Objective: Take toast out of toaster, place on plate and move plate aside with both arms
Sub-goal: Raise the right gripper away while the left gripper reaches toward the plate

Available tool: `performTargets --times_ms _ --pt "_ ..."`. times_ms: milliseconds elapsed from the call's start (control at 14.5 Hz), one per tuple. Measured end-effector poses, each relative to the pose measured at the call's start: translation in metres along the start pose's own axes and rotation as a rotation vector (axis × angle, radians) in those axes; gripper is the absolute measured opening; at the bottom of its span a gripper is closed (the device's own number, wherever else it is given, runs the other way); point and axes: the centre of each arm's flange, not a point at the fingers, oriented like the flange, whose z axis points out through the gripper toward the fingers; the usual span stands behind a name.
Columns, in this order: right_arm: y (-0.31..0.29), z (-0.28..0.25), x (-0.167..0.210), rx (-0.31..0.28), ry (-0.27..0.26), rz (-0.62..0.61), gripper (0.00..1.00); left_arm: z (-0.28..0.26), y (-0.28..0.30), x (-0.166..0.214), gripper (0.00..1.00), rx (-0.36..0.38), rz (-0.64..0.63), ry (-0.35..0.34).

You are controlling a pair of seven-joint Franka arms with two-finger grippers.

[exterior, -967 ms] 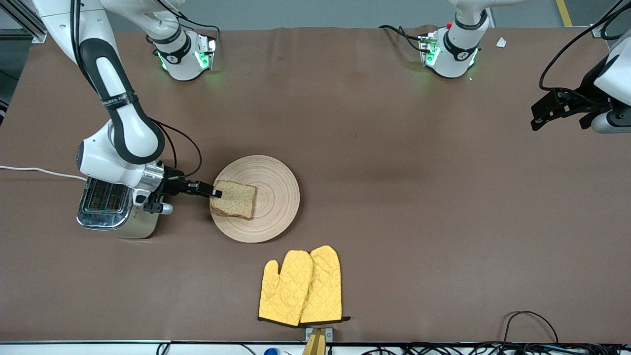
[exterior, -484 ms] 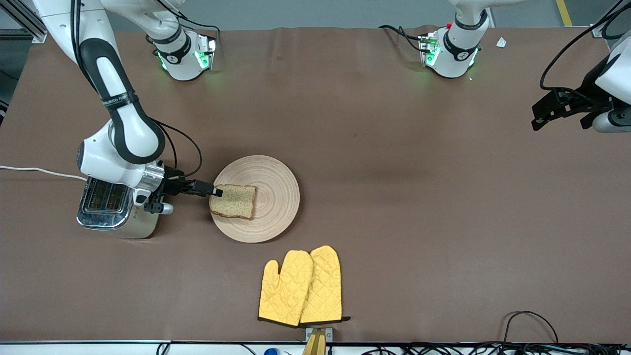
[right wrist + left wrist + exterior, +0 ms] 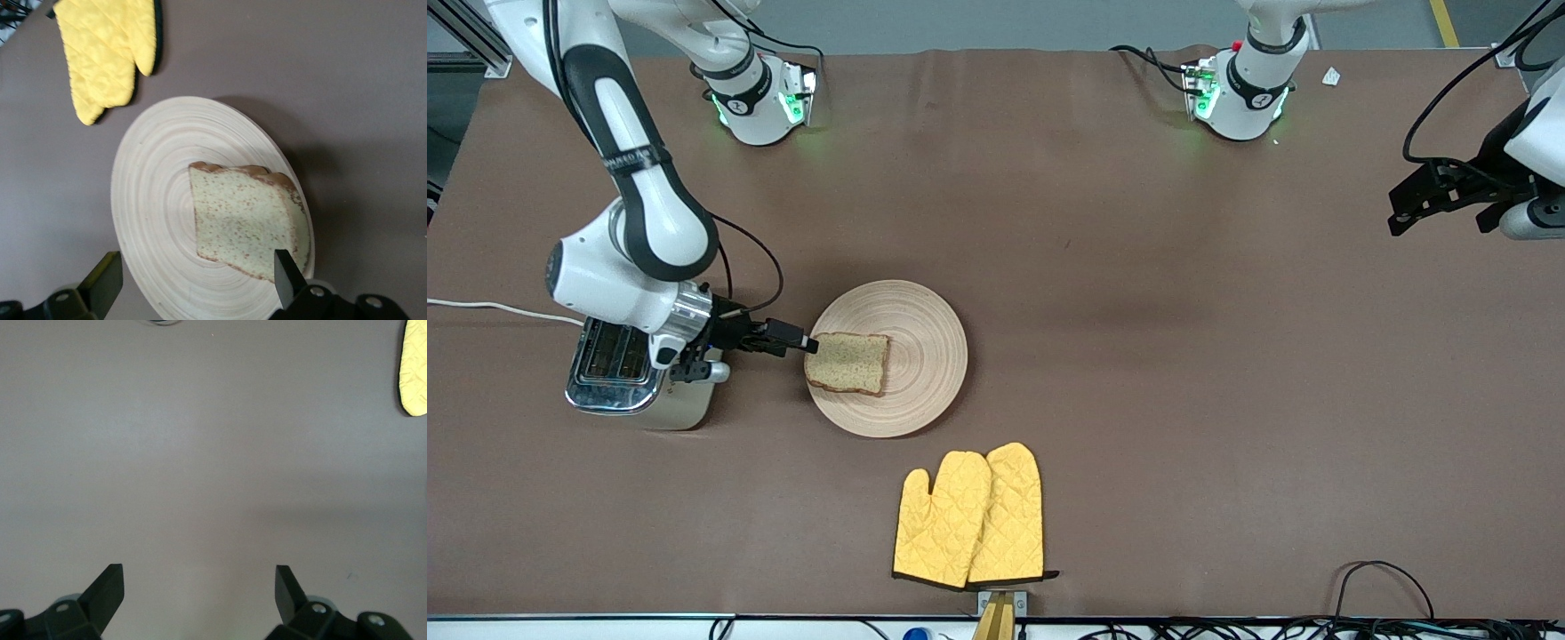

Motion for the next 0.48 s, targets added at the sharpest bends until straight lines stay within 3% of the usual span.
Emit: performTargets --times_ms 138,276,484 --pt "-0.019 -0.027 0.000 -0.026 0.024 -0.037 1.00 0.000 0.000 0.000 1.00 0.000 0.007 0.000" --pt "-0.035 -0.059 -0.002 -0.090 0.047 -0.088 1.00 0.006 0.002 0.003 1.00 -0.011 0.033 -0.011" --pt "-0.034 -0.134 -0.009 -0.173 0.049 -0.128 1.00 0.035 0.024 0.026 1.00 -0.159 0.072 -0.011"
